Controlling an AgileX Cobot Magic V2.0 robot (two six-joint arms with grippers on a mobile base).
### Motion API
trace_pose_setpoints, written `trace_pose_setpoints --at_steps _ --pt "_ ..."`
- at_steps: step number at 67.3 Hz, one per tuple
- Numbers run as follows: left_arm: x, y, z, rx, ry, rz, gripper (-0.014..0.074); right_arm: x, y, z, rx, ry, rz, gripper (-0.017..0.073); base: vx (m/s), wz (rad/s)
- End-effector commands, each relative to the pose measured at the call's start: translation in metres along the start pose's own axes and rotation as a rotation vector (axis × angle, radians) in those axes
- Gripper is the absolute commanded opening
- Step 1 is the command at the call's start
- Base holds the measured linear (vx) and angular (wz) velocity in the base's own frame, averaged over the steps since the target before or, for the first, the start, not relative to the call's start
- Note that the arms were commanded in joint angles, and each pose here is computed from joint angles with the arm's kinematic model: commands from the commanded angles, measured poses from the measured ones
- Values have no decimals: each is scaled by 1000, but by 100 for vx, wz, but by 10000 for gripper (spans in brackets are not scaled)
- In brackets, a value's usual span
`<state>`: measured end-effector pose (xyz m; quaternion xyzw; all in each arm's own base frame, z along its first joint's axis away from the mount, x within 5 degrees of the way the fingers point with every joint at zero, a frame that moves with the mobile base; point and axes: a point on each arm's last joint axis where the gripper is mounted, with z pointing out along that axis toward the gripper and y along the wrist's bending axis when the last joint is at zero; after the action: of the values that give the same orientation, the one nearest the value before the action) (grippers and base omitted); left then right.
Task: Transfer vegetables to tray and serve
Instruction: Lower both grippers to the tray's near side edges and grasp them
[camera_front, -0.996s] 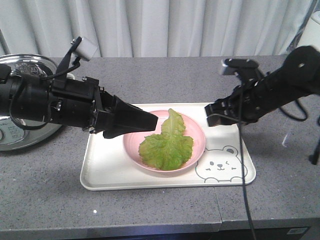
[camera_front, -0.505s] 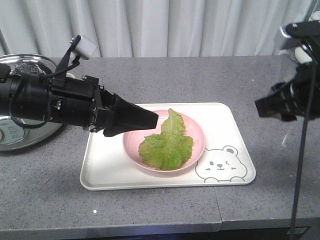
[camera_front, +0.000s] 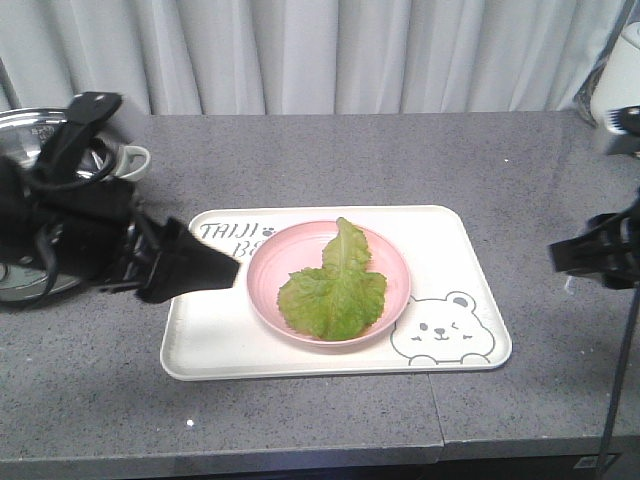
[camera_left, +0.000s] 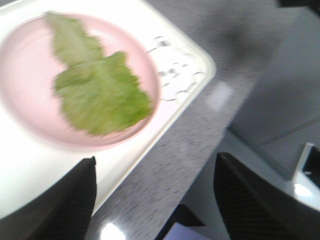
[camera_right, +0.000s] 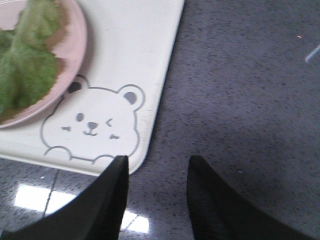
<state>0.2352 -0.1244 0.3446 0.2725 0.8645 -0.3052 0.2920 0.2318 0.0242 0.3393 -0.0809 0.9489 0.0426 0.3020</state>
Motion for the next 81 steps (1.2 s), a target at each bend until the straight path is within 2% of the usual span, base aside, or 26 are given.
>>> trace_pose_setpoints --at_steps 1,9,16,20,35,42,62,81 --pt "6 -6 -18 -82 -86 -38 459 -6 -20 -7 23 -53 42 277 0 0" --pt "22 4 -11 -147 -92 -92 459 -4 -31 0 -64 -15 78 277 0 0" --pt "25 13 -1 -169 -48 -150 459 -5 -29 10 -140 5 61 277 0 0" --pt "26 20 5 -202 -21 -166 459 -6 -27 19 -174 34 50 277 0 0" --pt "34 44 18 -352 75 -263 459 -7 -29 46 -207 104 53 277 0 0" --pt "35 51 23 -391 82 -317 459 -8 -27 59 -221 132 47 277 0 0" --pt "29 59 27 -434 19 -264 459 -9 -16 97 -252 203 13 277 0 0" --pt "35 68 44 -422 124 -308 459 -8 -18 115 -249 224 24 277 0 0"
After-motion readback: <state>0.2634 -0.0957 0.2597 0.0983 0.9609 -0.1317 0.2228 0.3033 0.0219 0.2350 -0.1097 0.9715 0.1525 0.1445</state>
